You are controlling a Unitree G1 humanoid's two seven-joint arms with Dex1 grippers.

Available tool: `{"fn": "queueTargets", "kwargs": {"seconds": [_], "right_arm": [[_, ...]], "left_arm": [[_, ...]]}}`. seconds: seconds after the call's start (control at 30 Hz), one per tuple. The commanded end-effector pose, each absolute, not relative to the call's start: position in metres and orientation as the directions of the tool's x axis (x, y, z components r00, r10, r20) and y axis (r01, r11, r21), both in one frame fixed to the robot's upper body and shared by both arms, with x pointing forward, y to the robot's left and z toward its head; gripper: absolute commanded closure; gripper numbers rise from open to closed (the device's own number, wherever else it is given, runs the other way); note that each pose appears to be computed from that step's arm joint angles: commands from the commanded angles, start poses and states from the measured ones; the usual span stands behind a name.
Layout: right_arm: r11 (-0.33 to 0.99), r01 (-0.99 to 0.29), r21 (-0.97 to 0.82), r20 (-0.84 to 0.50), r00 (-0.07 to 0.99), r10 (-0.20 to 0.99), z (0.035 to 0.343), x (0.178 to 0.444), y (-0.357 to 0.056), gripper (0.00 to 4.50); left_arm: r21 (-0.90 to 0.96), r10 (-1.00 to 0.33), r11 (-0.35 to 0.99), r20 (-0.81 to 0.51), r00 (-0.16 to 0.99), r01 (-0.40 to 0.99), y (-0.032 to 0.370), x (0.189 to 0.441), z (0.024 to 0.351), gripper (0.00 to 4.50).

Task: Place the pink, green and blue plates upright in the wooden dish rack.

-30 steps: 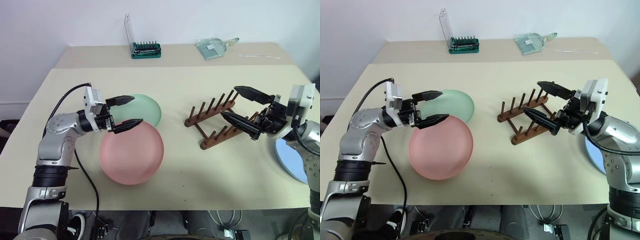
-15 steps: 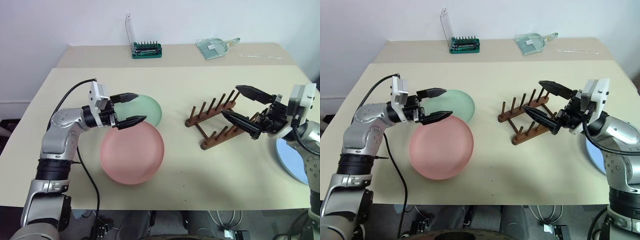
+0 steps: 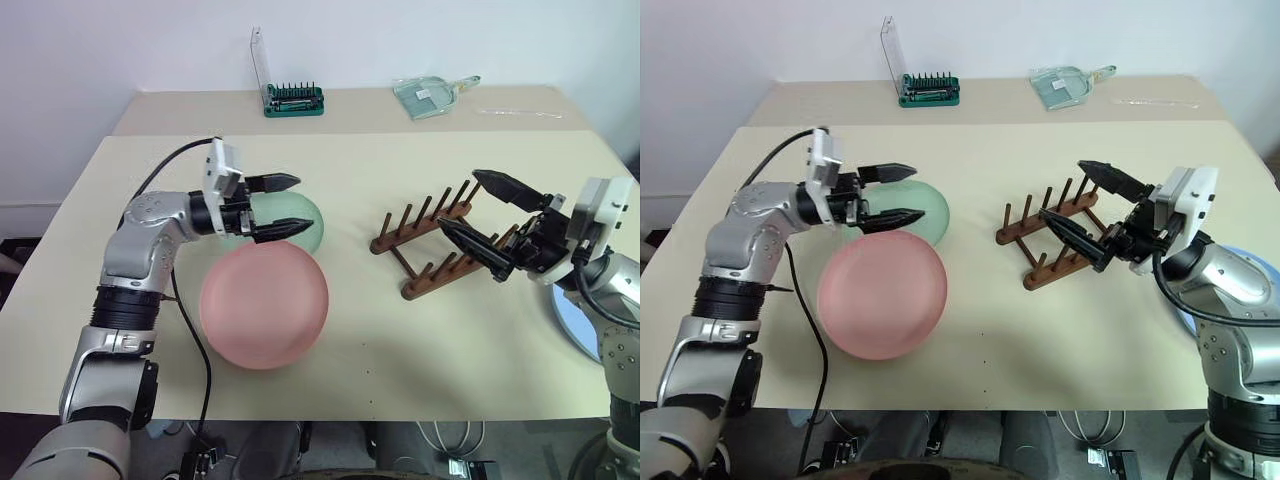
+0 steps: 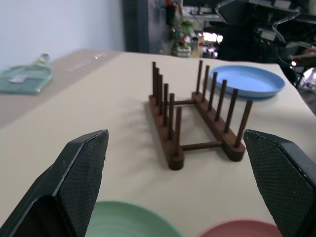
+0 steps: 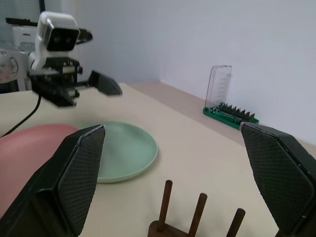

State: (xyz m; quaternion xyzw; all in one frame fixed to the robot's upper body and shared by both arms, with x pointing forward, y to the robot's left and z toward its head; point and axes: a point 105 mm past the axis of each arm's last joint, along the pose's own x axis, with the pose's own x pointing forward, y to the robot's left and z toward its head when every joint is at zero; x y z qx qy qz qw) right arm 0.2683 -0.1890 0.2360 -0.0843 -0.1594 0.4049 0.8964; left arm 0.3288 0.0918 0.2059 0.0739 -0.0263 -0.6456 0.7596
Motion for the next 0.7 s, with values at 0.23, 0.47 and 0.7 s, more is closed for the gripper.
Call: {"fn": "queueTargets", "kwargs": {"seconds": [0.23,0.47,0.7], "right_arm": [[0.708,-0.620,-0.338,0.298,0.643,0.706,0.243,0.265,-0.202,0.04],[0.727,-0.584,-0.362,0.309,0.660,0.684,0.246,0.270,-0.209,0.04],[0.741,-0.570,-0.356,0.320,0.671,0.669,0.243,0.268,-0.208,0.04]], "left_arm": [[0.171,-0.952,0.084,-0.278,0.129,0.982,0.024,0.324,0.213,0.00],[0.183,-0.868,-0.010,-0.490,0.082,0.983,-0.016,0.317,0.179,0.00],[0.139,-0.835,-0.010,-0.547,0.068,0.990,-0.041,0.307,0.162,0.00]]}}
